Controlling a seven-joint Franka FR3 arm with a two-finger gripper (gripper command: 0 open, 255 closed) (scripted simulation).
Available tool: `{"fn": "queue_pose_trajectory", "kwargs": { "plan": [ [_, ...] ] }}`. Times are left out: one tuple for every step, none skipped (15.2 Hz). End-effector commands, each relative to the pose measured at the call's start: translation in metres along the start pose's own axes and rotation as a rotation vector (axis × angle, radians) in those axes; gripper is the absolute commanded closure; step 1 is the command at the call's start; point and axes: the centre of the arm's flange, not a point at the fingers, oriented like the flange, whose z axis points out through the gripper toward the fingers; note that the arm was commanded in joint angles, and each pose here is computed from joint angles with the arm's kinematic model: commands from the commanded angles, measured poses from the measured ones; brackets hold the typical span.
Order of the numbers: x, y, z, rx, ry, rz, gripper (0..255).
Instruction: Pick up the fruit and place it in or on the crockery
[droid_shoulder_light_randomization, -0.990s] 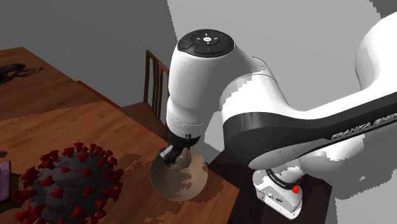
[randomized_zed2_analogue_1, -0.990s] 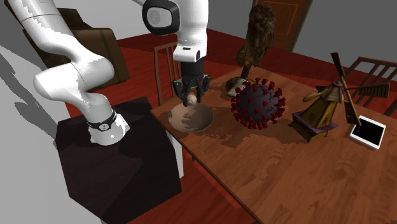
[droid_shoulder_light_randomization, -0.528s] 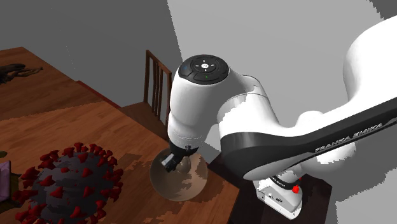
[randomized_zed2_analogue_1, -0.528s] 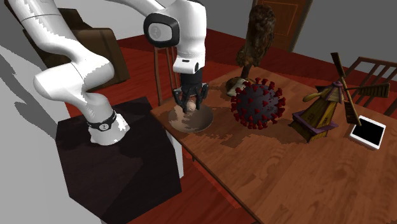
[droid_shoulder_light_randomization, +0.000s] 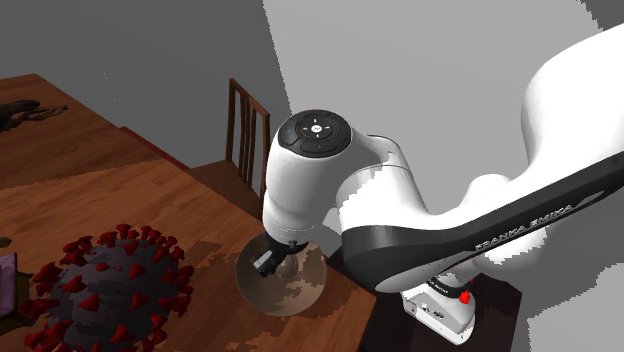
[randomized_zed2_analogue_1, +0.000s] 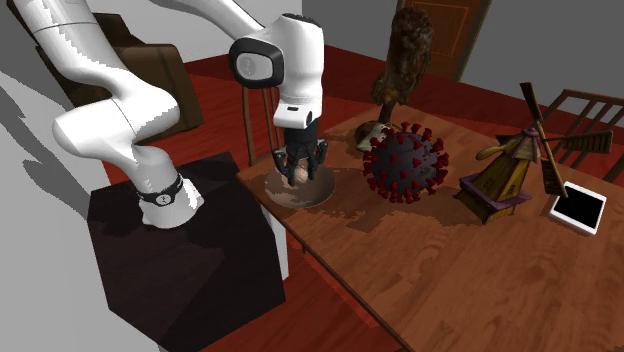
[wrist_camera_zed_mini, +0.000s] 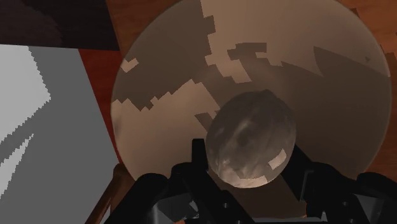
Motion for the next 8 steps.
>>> {"fn": "queue_pose_trajectory", "kwargs": {
  "plan": [
    [0.0, -0.0001, 0.0002, 0.0, 0.0, 0.0, 255],
    [0.0, -0.0001, 0.0002, 0.0, 0.0, 0.0, 255],
    [0.0, -0.0001, 0.0002, 0.0, 0.0, 0.0, 255],
    [0.0, -0.0001, 0.0002, 0.0, 0.0, 0.0, 0],
    [0.0, -0.0001, 0.0002, 0.0, 0.0, 0.0, 0],
    [0.0, -0.0001, 0.0002, 0.0, 0.0, 0.0, 0],
    [0.0, -0.0001, 0.0002, 0.0, 0.0, 0.0, 0],
    [0.0, -0.0001, 0.0002, 0.0, 0.0, 0.0, 0]
  ]
}}
